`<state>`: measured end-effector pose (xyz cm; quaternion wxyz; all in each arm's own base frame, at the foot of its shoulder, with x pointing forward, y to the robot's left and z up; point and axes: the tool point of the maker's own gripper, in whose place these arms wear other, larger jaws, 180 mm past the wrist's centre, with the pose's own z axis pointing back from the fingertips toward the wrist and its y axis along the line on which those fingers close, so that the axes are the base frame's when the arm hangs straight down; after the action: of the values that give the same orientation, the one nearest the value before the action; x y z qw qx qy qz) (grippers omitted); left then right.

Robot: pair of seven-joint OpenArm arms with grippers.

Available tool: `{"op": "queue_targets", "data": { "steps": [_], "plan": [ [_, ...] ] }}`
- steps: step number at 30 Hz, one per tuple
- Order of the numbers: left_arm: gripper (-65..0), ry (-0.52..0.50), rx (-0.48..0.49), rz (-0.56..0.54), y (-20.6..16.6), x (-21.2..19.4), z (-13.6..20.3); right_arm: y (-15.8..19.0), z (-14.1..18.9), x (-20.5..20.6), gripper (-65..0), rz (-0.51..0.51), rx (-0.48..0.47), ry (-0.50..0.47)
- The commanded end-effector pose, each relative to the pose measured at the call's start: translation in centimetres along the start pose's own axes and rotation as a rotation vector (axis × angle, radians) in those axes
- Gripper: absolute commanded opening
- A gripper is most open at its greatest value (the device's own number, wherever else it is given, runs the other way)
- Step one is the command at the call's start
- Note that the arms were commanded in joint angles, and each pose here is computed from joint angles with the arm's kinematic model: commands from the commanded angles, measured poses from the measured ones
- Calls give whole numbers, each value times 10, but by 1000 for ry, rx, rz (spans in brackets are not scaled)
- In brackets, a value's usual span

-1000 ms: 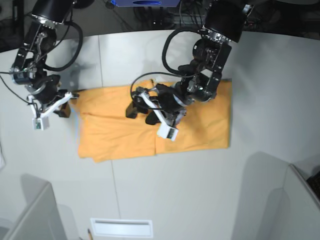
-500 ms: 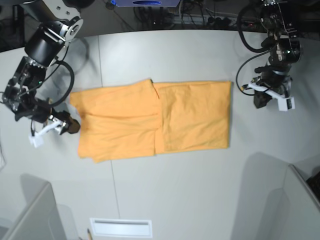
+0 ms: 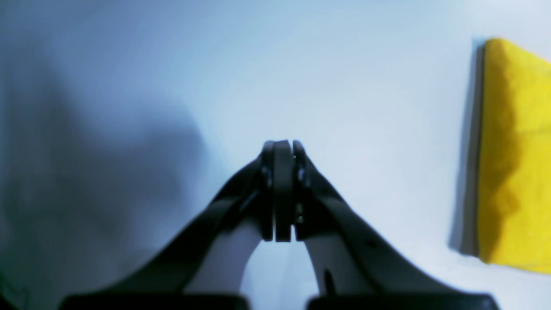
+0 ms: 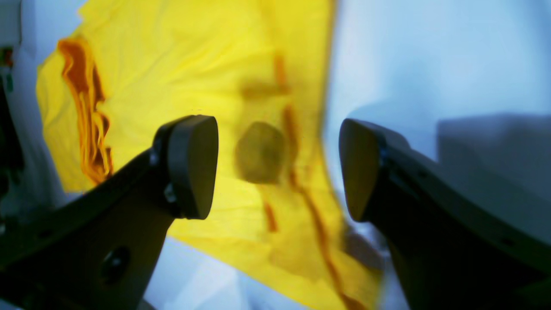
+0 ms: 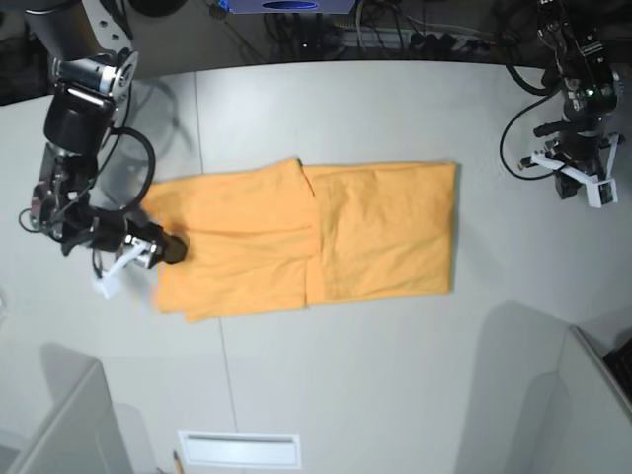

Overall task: Fold the T-shirt properly
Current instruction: 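Release the folded end and raise the left gripper away, then grasp the other strip end with the right gripper and lift it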

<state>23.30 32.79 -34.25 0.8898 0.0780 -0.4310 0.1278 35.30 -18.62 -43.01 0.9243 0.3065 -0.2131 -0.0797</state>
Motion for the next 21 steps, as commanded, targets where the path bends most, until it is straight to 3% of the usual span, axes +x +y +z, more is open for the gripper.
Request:
{"op": "queue_targets", "data": {
  "steps": [1,11,13,17,21],
  "plan": [
    [-650,-9,23,-35,5,3,-3,-4,1,-5,-239,11,-29,45],
    [-650,75,-21,-63,-23,-18,-41,19,-19,-16,-245,3,25,66],
    [-650,83,-44,-79,-34,-19,-46,20,-20,-17,-290,1,28,65],
    [-650,87,-90,-96,-55,-18,-54,18,-29,-18,-438,-49,47,70],
    [-650,88,-135,-120,-75,-18,-57,7,-25,-7,-645,-60,25,27]
  ]
}}
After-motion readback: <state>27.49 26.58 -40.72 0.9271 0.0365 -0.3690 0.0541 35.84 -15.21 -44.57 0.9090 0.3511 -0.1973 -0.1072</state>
